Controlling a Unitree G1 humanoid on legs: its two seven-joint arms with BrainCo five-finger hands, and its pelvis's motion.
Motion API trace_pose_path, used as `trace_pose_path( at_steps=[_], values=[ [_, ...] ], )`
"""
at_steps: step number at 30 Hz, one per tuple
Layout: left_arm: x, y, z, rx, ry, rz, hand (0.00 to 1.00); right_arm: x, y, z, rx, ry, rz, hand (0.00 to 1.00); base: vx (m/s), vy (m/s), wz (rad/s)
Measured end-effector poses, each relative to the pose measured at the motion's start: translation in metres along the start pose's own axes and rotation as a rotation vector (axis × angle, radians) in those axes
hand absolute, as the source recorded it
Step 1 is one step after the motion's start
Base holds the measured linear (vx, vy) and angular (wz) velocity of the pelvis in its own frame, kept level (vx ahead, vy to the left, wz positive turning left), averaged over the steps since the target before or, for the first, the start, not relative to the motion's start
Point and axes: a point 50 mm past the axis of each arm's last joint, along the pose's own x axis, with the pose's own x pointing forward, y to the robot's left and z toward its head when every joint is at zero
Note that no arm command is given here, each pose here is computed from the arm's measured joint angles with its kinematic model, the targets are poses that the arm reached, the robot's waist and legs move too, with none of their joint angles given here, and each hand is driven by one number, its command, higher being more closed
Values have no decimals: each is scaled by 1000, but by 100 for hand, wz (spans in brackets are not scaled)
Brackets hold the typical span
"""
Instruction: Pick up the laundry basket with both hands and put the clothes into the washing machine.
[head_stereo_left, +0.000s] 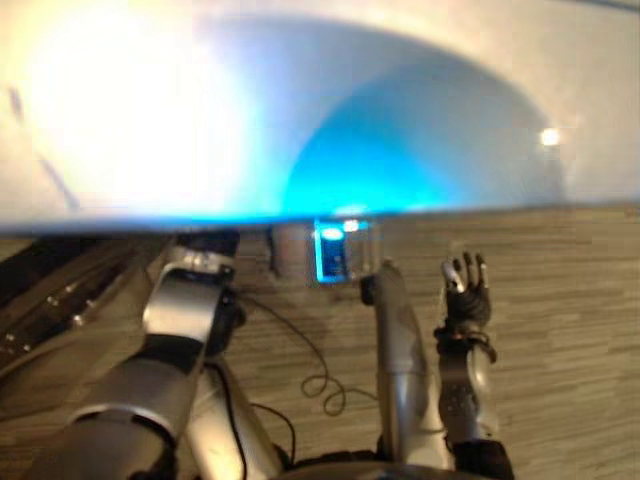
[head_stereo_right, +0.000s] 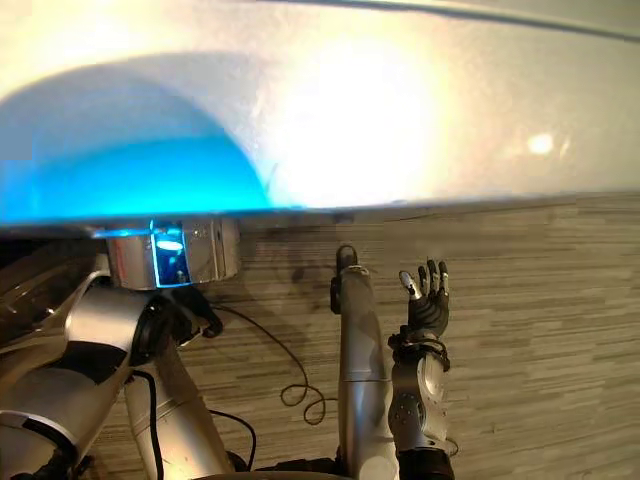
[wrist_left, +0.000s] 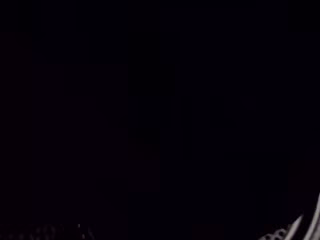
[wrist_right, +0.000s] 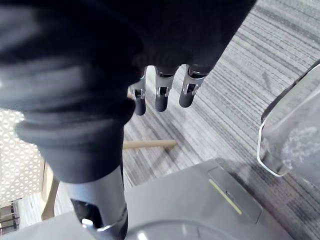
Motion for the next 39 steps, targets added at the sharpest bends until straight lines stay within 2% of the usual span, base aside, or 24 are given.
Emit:
trace_pose_path(
  at_steps=[4, 7, 11, 13, 14, 15, 18, 21, 30, 39],
  values=[
    [5, -13, 13, 38, -31, -60, 100, -8, -12, -3, 14, 25, -26, 0, -61, 37, -15],
    [10, -15, 26, 148, -83, -91, 100, -11, -21, 0, 19, 18, -48, 0, -79, 59, -16],
    [14, -14, 41, 404, -200, -102, 100, -15, -36, 8, 32, -8, -85, 0, -53, 33, -8],
    [13, -13, 42, 685, -301, -127, 100, -21, -43, 14, 19, -26, -87, 0, -9, 9, -2],
    [13, -12, 42, 733, -315, -132, 100, -22, -43, 15, 18, -30, -83, 0, 0, 0, 0],
    [12, -13, 42, 817, -350, -136, 0, -22, -44, 16, 19, -35, -76, 0, 13, 31, -1],
    [11, -15, 42, 922, -399, -149, 0, -23, -44, 17, 25, -39, -55, 0, 18, 32, 2],
    [11, -15, 42, 965, -403, -169, 0, -24, -45, 17, 41, -40, -54, 0, 9, 22, 1],
    [22, -1, 43, 1020, -318, -207, 0, -38, -60, 12, 20, 1, -95, 0, 0, 0, 0],
    [23, 1, 47, 1097, -352, -199, 0, -38, -49, 5, 11, 44, -23, 0, 2, 2, 0]
  ],
)
